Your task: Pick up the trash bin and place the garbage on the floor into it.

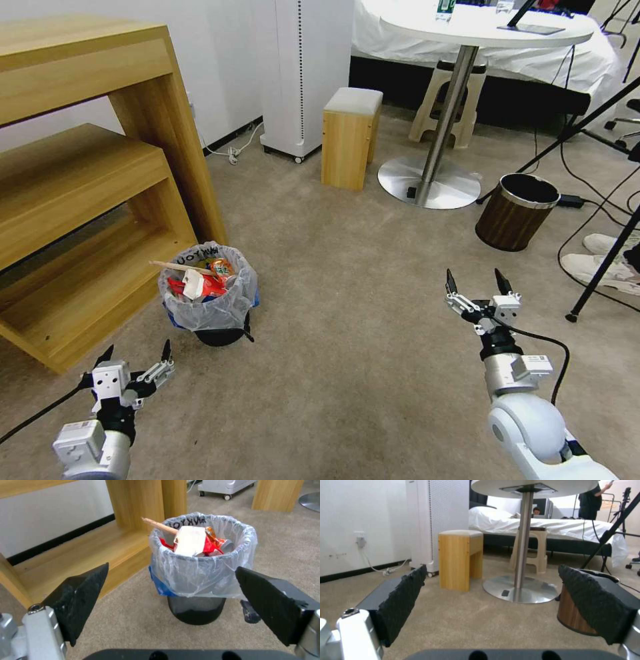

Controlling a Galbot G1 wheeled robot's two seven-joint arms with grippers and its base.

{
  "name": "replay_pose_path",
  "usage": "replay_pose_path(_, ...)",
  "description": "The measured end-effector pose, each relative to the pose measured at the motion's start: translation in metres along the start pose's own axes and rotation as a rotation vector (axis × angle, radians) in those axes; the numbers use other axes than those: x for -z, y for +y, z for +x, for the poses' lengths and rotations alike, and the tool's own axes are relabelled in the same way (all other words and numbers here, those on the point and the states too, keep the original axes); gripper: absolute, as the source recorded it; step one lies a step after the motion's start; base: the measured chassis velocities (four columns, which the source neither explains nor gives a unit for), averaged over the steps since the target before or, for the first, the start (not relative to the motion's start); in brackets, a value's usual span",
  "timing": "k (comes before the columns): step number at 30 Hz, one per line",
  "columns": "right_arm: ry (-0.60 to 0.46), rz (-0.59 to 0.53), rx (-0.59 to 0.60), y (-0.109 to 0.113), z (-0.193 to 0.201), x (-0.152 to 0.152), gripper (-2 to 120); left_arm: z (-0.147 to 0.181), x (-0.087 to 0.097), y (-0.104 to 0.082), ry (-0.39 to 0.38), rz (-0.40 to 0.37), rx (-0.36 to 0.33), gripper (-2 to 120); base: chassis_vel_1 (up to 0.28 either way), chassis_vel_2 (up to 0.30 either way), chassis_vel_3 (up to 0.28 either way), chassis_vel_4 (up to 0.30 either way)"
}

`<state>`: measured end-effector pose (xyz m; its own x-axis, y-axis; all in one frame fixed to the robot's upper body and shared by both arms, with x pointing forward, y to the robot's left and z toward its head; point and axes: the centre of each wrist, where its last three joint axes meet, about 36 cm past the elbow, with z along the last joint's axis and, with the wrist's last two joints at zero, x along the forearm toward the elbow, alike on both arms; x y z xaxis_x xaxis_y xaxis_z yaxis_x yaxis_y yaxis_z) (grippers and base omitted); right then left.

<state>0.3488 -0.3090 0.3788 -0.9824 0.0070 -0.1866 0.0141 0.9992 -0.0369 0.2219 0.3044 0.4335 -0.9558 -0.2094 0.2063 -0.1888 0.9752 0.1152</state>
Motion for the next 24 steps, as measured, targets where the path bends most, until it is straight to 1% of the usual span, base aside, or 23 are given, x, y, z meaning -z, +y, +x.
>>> replay_pose_path(24, 0.000, 0.000, 0.000, 0.0000, 0.0000, 0.0000, 100, 0.0000, 0.0000, 0.0000, 0.000, 0.000, 0.000, 100, 0.004, -0.003, -0.005, 0.002)
